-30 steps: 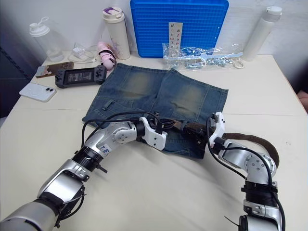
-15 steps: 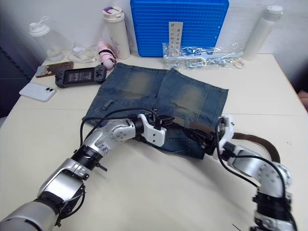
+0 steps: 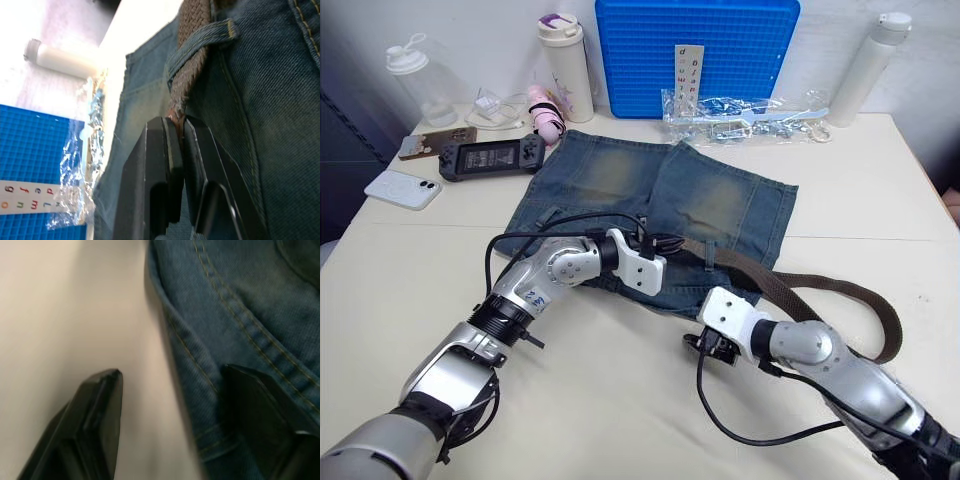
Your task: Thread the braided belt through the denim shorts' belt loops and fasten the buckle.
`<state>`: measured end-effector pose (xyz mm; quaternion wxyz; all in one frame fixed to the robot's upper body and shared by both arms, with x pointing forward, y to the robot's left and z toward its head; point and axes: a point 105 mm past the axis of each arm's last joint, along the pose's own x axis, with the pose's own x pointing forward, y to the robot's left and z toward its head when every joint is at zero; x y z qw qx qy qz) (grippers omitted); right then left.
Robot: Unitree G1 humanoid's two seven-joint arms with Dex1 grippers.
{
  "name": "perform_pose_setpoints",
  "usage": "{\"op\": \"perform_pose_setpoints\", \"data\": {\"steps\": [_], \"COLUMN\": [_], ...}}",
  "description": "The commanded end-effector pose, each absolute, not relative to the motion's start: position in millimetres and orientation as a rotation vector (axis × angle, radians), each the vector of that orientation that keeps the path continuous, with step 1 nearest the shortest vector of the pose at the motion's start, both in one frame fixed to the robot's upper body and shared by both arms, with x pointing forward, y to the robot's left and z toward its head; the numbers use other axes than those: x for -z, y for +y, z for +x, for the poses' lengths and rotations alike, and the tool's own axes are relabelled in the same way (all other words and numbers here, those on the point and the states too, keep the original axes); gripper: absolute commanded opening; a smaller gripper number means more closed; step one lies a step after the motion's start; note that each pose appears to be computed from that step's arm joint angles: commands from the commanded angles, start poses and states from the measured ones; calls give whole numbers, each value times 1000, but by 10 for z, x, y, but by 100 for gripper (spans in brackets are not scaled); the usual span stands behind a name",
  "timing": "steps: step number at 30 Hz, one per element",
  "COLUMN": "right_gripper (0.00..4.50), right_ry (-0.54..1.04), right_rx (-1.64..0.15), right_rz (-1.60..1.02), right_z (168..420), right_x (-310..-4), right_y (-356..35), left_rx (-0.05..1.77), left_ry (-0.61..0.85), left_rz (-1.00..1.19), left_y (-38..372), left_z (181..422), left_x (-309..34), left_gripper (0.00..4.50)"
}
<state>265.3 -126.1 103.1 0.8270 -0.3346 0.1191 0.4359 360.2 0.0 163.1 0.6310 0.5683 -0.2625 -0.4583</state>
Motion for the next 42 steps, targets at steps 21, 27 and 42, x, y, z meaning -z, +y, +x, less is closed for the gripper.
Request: {"op": "perform_pose_setpoints", "data": {"steps": [21,27,42], "right_gripper": [45,330,444], "right_ry": [396,329,176], "right_rx": [-682,-735,-627], "right_rz": [-902,-479,936], "right_z": [2698,2596,2779], "right_x": [-1328,-1622,-1899], "right_y": [-2994,-2610,-1634], "left_rx": [1111,1092,978], "left_ry": [-553,-573,-785], "left_rz": [1157,1137,1081], "left_y": [-355,-435,-651], "left_z": [3486,3462,3427], "left_x": [-1629,-1677,-2121], "left_gripper": [0,0,0]}}
